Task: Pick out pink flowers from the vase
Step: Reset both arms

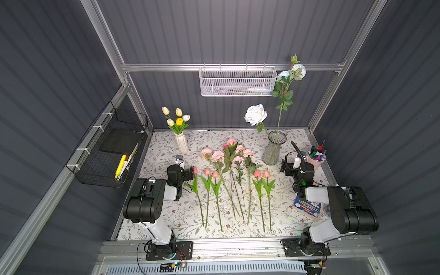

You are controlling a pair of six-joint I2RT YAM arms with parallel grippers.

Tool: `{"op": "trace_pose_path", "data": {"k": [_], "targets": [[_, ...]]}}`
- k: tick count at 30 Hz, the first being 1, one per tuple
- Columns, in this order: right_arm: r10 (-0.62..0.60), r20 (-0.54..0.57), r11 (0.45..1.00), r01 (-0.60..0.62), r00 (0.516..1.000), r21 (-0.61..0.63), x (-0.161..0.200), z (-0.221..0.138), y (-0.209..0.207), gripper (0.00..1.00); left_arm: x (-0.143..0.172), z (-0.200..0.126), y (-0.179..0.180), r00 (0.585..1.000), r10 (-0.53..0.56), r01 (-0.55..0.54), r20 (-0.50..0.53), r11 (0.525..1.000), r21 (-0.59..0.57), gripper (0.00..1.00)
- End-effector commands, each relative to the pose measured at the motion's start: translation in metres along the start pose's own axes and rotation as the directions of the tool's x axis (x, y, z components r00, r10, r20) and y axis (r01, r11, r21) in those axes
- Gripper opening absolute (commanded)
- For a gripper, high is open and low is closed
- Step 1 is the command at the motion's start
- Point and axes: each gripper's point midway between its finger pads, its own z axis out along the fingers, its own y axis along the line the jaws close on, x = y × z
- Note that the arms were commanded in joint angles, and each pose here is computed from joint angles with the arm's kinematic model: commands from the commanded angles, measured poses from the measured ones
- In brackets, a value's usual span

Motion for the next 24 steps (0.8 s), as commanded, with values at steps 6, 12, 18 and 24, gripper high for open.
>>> {"op": "trace_pose_path", "data": {"k": [6,12,18,24], "targets": [[0.005,-0.017,1.0,-0.005,1.0,-0.021,0.006,-0.001,0.004,0.99,0.007,0.0,0.004,0.999,-0.023,0.023,-0.025,1.0,-0.018,0.99],[0.007,-0.022,1.0,-0.008,1.0,-0.016,0.007,-0.002,0.003,0.99,0.003,0.0,-0.004,1.0,-0.006,0.007,-0.013,0.999,0.033,0.99],[0.008,-0.021,1.0,-0.008,1.0,-0.016,0.007,-0.002,0.003,0.99,0.002,-0.001,-0.011,1.0,0.011,-0.01,-0.005,0.997,0.072,0.99],[0.007,-0.021,1.0,-0.007,1.0,-0.016,0.007,-0.002,0.003,0.99,0.003,-0.001,-0.011,1.0,0.011,-0.01,-0.006,0.997,0.074,0.99]]}}
